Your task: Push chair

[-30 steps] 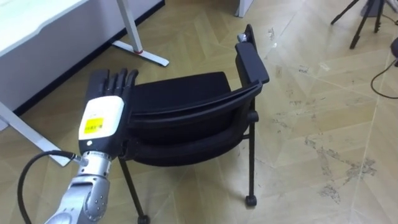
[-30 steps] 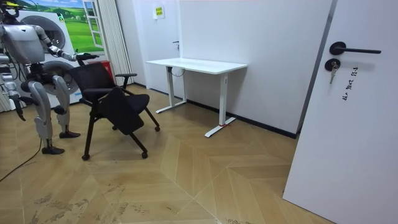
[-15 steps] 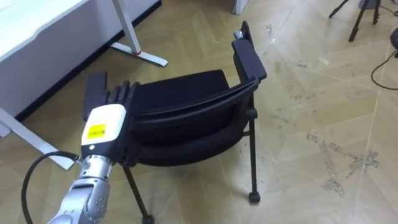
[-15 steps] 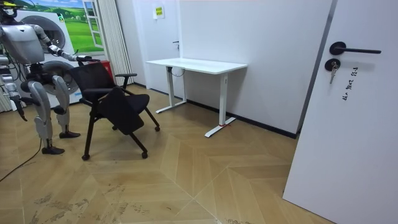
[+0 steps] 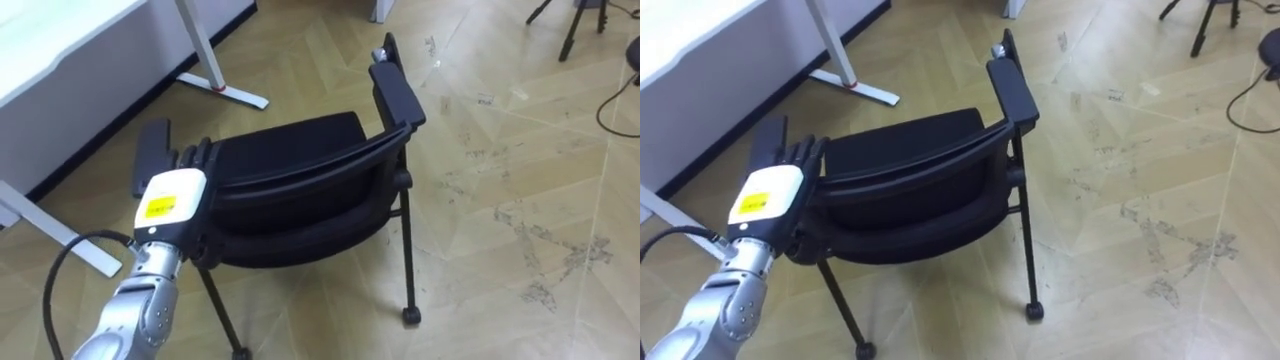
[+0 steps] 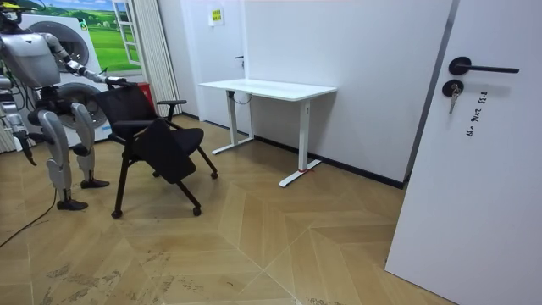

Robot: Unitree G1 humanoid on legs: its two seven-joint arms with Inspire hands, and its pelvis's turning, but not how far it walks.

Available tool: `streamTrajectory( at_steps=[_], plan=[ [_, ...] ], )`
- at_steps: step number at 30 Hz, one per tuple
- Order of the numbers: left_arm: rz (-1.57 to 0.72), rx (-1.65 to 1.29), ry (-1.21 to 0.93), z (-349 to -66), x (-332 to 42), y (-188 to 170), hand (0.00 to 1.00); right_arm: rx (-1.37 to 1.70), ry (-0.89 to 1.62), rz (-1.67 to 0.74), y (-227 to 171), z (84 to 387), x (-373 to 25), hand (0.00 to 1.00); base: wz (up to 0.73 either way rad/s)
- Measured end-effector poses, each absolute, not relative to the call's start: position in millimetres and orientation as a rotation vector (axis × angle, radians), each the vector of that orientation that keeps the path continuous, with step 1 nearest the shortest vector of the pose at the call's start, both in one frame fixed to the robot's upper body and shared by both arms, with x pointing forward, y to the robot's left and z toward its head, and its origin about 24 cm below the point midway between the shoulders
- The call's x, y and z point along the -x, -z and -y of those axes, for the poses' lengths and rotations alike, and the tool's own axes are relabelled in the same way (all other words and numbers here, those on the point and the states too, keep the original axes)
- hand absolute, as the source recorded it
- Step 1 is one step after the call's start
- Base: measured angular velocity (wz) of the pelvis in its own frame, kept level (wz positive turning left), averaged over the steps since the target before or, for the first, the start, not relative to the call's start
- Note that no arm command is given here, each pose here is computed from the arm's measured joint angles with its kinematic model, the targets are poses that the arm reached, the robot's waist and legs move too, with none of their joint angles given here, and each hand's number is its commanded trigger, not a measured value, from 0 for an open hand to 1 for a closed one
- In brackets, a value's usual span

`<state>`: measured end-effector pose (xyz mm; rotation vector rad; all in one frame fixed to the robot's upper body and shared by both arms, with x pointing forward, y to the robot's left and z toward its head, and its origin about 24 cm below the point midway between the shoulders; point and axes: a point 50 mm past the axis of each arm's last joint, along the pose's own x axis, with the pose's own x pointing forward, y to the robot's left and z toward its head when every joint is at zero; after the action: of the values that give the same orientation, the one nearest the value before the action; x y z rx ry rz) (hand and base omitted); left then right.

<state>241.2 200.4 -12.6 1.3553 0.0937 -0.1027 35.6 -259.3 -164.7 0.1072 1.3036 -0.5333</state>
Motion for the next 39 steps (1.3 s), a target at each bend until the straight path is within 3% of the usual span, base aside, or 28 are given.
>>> streamTrajectory(
  at_steps=[10, 11, 20, 39],
  plan=[
    [-0.091, -1.419, 0.109, -201.7, -243.5, 10.6, 0.00, -0.113, 0.531, -1.293, 164.3, 259.7, -39.0, 0.00, 0.00],
    [-0.087, -1.423, 0.113, -200.0, -245.2, 9.8, 1.00, -0.122, 0.534, -1.292, 164.3, 260.0, -38.8, 0.00, 0.00],
    [-0.055, -1.484, 0.217, -190.1, -256.6, 4.8, 1.00, -0.139, 0.594, -1.282, 162.0, 268.0, -37.2, 0.00, 0.00],
    [-0.037, -1.483, 0.218, -185.7, -265.4, -4.9, 1.00, -0.108, 0.635, -1.290, 160.4, 273.9, -32.5, 0.00, -0.01]
  ],
)
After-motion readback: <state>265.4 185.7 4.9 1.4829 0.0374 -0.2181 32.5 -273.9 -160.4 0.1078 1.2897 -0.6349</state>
